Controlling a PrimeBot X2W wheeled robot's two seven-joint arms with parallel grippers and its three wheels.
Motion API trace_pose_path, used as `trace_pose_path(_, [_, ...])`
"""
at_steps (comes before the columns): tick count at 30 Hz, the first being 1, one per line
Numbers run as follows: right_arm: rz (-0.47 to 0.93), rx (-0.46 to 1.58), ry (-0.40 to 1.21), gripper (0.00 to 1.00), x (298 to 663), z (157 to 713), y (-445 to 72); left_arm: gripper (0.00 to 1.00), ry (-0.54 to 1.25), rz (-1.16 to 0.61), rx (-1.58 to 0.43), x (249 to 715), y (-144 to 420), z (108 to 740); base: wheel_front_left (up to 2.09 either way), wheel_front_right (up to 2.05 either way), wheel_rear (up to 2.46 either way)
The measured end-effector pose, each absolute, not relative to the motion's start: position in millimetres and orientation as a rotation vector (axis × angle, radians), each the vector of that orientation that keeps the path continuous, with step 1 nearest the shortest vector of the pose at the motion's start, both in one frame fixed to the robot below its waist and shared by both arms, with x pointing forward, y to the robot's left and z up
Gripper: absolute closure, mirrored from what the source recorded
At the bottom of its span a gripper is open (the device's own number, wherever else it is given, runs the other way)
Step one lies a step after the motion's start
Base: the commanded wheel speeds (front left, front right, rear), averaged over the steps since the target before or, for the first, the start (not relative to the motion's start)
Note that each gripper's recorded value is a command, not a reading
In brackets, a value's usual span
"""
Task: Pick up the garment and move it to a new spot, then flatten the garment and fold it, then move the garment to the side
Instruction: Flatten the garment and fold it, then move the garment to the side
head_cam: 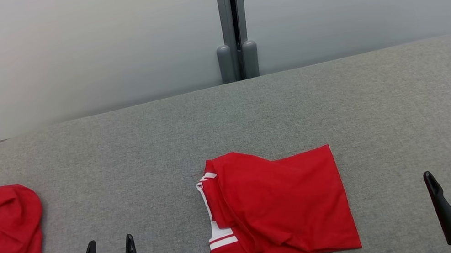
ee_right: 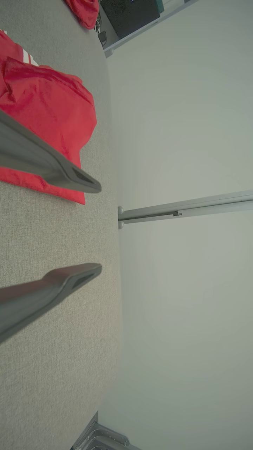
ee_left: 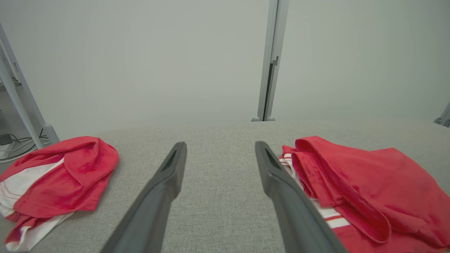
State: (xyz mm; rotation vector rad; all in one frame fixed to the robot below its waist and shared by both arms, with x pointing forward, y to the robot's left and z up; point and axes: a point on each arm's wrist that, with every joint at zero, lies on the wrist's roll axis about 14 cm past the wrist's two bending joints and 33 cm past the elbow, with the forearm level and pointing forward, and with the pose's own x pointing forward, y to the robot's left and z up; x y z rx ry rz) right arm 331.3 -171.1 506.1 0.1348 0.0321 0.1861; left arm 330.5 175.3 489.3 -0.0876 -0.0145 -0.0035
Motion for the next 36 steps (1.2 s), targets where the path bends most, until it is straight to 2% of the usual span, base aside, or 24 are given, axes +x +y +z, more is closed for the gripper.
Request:
trace_pose_path(19, [0.200, 0.132, 0.059, 0.00, 335.4, 498.1, -167.2, 0.00, 0.003, 0.010, -0.096, 331.7, 177.9, 484.2, 0.00, 0.00, 0.00])
trace_pose_path(27, [0.226, 0.147, 0.144, 0.00, 353.3, 471.5, -157.3, 0.00, -0.041, 0.024, -0.118, 350.2, 178.2, 497.9, 0.00, 0.00, 0.00])
trace_pose_path(36, [0.318, 0.179, 0.352, 0.00, 387.3, 401.8, -120.2, 0.00, -0.067, 0.043, -0.117, 376.5, 184.5, 504.5, 0.00, 0.00, 0.00])
